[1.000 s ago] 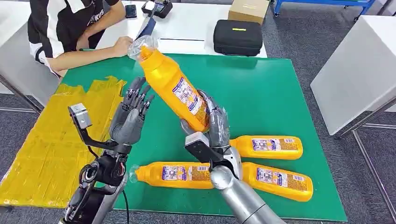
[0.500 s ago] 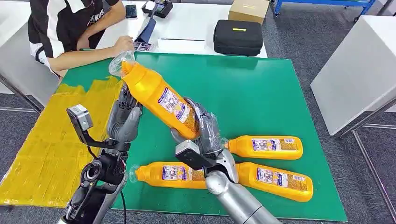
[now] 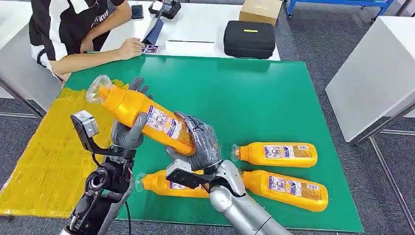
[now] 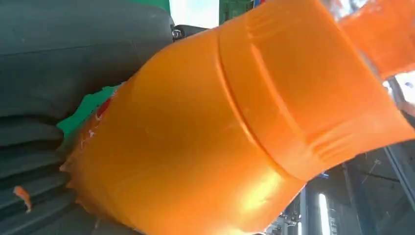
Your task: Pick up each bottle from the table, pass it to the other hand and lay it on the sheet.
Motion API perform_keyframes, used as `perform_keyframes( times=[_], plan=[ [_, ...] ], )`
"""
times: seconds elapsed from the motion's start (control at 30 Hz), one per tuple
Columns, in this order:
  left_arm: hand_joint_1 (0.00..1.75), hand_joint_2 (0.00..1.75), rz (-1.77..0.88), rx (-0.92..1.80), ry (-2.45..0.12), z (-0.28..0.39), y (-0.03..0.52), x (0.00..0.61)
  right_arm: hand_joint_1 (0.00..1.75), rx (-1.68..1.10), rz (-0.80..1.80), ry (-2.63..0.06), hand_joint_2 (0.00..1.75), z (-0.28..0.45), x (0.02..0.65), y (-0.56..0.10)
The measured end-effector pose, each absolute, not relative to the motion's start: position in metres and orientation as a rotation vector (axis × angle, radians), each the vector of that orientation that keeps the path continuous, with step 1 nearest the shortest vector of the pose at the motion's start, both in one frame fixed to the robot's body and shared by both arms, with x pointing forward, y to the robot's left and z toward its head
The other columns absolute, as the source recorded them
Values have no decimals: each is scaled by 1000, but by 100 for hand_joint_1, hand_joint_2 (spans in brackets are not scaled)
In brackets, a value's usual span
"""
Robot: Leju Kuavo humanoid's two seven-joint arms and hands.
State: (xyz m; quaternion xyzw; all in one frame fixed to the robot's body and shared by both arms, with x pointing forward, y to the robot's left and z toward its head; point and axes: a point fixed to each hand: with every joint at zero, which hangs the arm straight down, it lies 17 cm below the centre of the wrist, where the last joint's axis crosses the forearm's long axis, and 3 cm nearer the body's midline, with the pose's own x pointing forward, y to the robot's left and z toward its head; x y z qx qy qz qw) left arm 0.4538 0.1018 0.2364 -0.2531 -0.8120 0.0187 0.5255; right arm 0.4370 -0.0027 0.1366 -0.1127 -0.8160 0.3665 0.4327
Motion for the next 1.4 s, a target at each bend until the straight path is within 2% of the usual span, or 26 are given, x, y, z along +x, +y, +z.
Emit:
perform_keyframes(
  times=[0.23, 0.27, 0.3, 0.33, 1.4],
  plan=[
    [0, 175, 50, -608, -1920, 232, 102, 456, 175, -269, 1004, -1995, 175, 129, 435, 4],
    [9, 175, 51, -608, -1918, 232, 103, 456, 175, -271, 1017, -1991, 175, 128, 435, 5],
    [154, 175, 55, -610, -1914, 231, 103, 456, 175, -271, 1029, -1987, 175, 128, 435, 6],
    [175, 175, 61, -612, -1910, 231, 103, 456, 175, -274, 1039, -1984, 175, 129, 434, 7],
    [175, 175, 121, -610, -1925, 242, 107, 450, 175, -340, 1024, -2021, 175, 153, 419, -6]
  ],
)
